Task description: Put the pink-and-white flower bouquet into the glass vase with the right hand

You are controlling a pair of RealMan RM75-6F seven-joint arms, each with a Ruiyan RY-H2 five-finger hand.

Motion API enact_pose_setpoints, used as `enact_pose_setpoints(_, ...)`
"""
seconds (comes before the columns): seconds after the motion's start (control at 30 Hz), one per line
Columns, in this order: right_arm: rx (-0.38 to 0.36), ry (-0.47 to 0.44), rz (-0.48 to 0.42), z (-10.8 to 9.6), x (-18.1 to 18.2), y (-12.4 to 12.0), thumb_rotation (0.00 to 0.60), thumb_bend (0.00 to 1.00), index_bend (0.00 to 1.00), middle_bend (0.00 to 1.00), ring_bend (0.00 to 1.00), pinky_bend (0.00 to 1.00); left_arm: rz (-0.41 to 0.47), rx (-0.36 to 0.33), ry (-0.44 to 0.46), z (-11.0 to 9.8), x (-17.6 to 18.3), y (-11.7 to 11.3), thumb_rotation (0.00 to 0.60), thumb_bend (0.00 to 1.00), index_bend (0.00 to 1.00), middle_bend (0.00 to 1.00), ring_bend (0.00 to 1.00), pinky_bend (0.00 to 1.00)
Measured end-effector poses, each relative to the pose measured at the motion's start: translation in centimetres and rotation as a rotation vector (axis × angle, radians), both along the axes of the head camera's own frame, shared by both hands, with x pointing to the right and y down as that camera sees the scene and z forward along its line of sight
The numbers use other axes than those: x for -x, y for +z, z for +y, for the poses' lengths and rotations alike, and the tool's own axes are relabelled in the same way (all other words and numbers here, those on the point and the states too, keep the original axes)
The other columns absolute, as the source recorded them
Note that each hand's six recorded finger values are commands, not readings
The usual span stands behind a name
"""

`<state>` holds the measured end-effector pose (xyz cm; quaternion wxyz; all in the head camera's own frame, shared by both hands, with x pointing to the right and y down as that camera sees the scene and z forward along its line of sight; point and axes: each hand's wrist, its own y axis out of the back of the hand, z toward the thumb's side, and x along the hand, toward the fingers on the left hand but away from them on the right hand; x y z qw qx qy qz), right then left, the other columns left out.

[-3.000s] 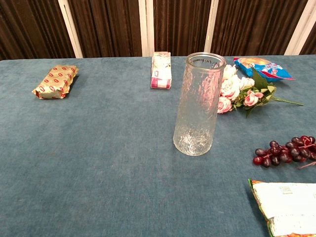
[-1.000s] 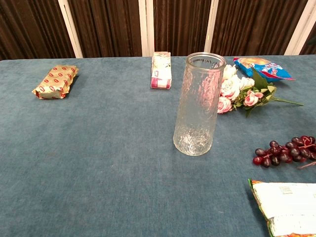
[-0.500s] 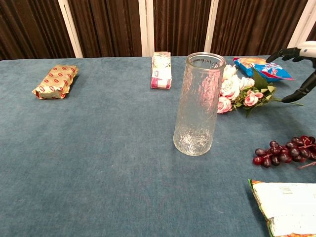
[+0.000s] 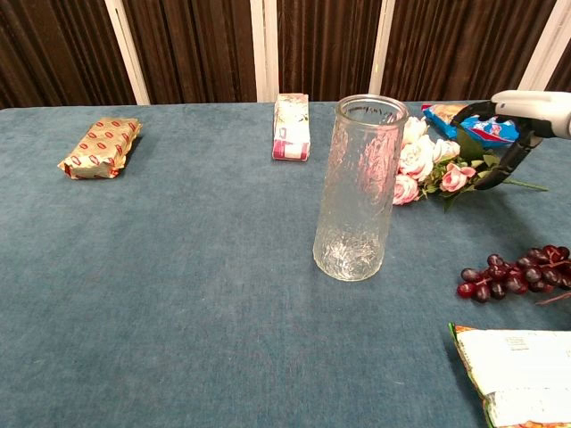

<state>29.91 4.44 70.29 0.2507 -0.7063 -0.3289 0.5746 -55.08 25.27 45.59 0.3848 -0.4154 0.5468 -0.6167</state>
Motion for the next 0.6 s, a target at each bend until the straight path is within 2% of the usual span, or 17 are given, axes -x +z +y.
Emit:
enact_pose_setpoints(0.3, 0.009, -0.025, 0.001, -0.9, 2.2, 1.3, 0.6, 0.13, 0.14, 0.05, 0.04, 0.0, -0.012, 0.006, -0.016, -0.3, 0.0, 0.4, 0.6, 0.19, 0.13, 0.0, 0.0, 0.02)
enact_pose_setpoints(0.6, 0.016, -0.053, 0.003, -1.5, 4.4, 2.6, 0.6, 0.13, 0.2, 0.18, 0.21, 0.0, -0.012, 0.003, -0.03, -0.6, 0.2, 0.7, 0.6, 0.19, 0.13, 0.0, 0.0, 0.02)
